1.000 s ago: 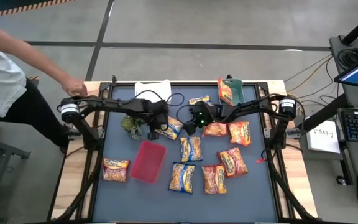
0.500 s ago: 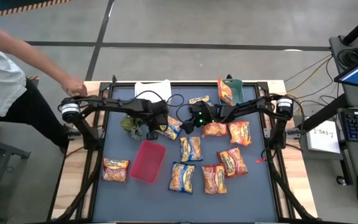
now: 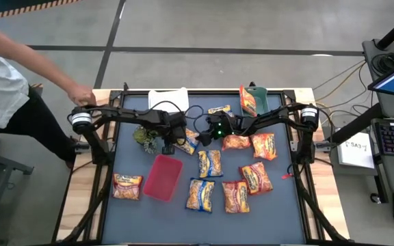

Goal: Sort Maruchan noodles
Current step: Put the left blue noodle pack into the red bin

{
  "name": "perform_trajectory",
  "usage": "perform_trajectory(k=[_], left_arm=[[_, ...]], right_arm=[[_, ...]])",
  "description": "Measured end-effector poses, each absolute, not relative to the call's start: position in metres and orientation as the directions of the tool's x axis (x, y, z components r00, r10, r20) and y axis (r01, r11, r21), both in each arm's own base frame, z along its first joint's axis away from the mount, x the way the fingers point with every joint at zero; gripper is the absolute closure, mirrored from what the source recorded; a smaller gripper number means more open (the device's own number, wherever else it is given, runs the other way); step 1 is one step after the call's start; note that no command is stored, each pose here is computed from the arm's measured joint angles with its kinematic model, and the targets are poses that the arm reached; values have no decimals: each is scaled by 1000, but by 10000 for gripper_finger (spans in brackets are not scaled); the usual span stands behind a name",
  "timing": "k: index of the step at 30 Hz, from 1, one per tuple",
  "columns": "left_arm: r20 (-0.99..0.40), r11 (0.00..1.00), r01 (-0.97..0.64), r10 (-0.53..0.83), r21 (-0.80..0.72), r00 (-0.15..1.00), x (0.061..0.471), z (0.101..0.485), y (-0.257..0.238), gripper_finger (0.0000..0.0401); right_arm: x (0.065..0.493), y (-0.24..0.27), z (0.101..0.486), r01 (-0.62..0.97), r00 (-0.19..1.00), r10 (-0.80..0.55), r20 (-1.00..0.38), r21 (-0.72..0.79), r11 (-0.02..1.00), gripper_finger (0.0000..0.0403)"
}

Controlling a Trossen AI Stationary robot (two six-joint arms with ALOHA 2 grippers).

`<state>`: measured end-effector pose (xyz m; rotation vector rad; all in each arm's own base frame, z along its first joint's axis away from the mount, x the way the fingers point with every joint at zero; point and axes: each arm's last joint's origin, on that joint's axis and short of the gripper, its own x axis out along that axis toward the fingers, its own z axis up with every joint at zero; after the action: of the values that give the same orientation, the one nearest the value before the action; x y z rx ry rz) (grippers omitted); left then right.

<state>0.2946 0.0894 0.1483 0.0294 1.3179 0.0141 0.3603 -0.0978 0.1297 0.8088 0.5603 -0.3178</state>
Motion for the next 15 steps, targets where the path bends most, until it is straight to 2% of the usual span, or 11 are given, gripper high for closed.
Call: perform_trajectory(k=[7,15], left_arm=[[-968,1000,5,26,28,248,296,145,90,401],[-965,999,4,33,35,260,297,145,90,401]], right_arm=[[368,-99,118,454,818,-40,-574,601,657,80],[399,-105,114,316,866,58,-497,633,707,85]])
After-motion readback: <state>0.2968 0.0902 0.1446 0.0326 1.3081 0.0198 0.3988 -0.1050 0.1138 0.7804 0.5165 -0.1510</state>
